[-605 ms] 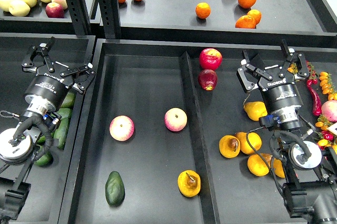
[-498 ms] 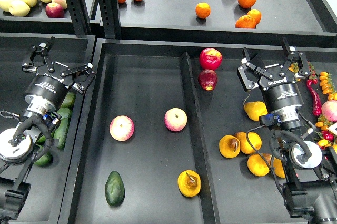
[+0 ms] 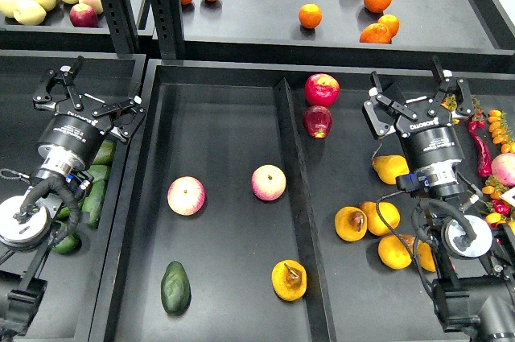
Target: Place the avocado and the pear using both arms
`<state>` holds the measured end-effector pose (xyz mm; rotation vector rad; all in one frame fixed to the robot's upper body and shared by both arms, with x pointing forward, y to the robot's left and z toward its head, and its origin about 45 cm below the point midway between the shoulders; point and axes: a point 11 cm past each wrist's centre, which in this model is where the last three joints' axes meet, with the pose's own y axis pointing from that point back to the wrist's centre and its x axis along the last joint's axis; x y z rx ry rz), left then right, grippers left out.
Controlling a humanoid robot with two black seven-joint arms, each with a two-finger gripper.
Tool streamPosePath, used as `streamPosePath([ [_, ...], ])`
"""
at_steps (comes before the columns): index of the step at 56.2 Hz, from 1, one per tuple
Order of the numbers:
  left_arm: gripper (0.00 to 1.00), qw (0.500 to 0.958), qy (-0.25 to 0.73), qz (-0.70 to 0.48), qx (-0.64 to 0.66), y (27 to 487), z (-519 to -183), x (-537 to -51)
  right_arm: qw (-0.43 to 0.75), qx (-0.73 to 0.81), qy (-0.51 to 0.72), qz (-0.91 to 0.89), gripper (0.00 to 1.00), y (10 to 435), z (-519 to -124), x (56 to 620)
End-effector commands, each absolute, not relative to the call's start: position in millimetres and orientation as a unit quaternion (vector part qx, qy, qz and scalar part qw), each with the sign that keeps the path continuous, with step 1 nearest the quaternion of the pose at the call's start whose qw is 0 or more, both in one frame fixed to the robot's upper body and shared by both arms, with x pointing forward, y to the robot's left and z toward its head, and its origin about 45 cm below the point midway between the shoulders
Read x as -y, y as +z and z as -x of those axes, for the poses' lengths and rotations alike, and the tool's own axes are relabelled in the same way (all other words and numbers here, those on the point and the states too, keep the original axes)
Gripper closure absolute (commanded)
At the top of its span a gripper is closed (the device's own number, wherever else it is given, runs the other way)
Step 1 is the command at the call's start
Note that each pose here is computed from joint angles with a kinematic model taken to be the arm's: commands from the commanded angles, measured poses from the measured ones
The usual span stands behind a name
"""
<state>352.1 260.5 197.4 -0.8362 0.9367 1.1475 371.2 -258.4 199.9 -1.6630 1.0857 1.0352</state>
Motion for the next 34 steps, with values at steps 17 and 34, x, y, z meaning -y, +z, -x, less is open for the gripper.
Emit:
streamPosePath([
  [17,0.00,0.661,0.504,0.371,-0.415,199.7,-355.1,-261.2,0.427,-0.445,0.424,0.664,0.00,208.8,-386.1,253.7],
  [34,0.00,0.669,0.496,0.364,-0.418,203.1,-358.4,-258.3,0.428,-0.444,0.422,0.664,0.00,210.1,-386.5,254.8],
])
